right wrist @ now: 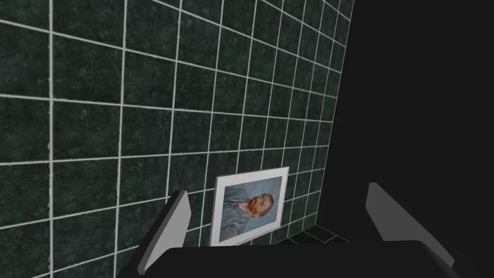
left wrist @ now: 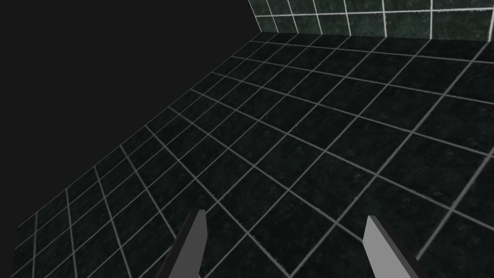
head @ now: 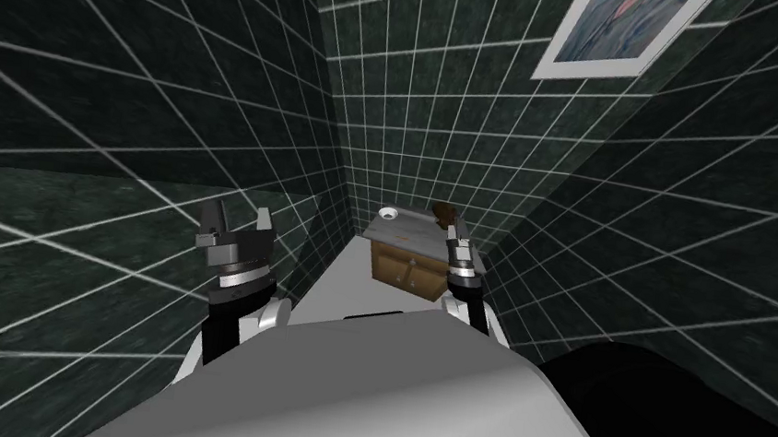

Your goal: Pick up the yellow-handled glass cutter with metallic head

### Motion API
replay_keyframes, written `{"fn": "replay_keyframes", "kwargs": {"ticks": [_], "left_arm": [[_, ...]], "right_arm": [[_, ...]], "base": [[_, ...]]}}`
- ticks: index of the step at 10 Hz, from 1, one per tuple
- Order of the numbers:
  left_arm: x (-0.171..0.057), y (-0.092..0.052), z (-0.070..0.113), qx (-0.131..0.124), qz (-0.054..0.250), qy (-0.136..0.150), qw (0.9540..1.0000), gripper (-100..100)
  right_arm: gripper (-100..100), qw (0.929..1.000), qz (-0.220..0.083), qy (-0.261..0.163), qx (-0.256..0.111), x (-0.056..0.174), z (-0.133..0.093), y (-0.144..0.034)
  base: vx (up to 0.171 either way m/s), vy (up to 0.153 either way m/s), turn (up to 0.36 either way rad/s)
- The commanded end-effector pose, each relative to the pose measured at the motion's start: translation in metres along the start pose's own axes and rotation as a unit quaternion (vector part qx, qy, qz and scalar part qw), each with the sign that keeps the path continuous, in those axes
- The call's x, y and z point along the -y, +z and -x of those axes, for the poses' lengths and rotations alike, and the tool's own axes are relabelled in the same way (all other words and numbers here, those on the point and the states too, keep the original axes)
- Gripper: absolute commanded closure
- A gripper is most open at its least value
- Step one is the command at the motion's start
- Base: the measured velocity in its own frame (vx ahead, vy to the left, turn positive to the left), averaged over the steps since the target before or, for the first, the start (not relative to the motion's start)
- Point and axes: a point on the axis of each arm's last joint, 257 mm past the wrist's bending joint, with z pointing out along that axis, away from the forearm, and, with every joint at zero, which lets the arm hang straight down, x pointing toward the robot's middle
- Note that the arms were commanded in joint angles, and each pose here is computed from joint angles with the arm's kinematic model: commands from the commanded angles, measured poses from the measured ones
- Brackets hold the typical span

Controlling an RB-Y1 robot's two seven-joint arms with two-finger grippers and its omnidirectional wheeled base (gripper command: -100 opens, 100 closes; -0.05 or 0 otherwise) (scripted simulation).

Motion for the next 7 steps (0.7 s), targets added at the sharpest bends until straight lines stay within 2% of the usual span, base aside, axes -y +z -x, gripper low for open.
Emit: {"fn": "replay_keyframes", "kwargs": {"ticks": [1,4,7], "left_arm": [[0.0,0.0,0.0,0.0,0.0,0.0,1.0,0],[0.0,0.0,0.0,0.0,0.0,0.0,1.0,0],[0.0,0.0,0.0,0.0,0.0,0.0,1.0,0]], "right_arm": [[-100,0.9995,-0.006,-0.02,-0.025,0.012,-0.005,-0.004],[-100,0.9951,-0.022,-0.064,-0.073,0.04,-0.013,-0.015],[-100,0.9835,-0.041,-0.12,-0.129,0.076,-0.015,-0.031]], "base": [[-0.002,-0.036,0.199],[-0.003,-0.088,0.204],[-0.015,-0.105,0.273]]}}
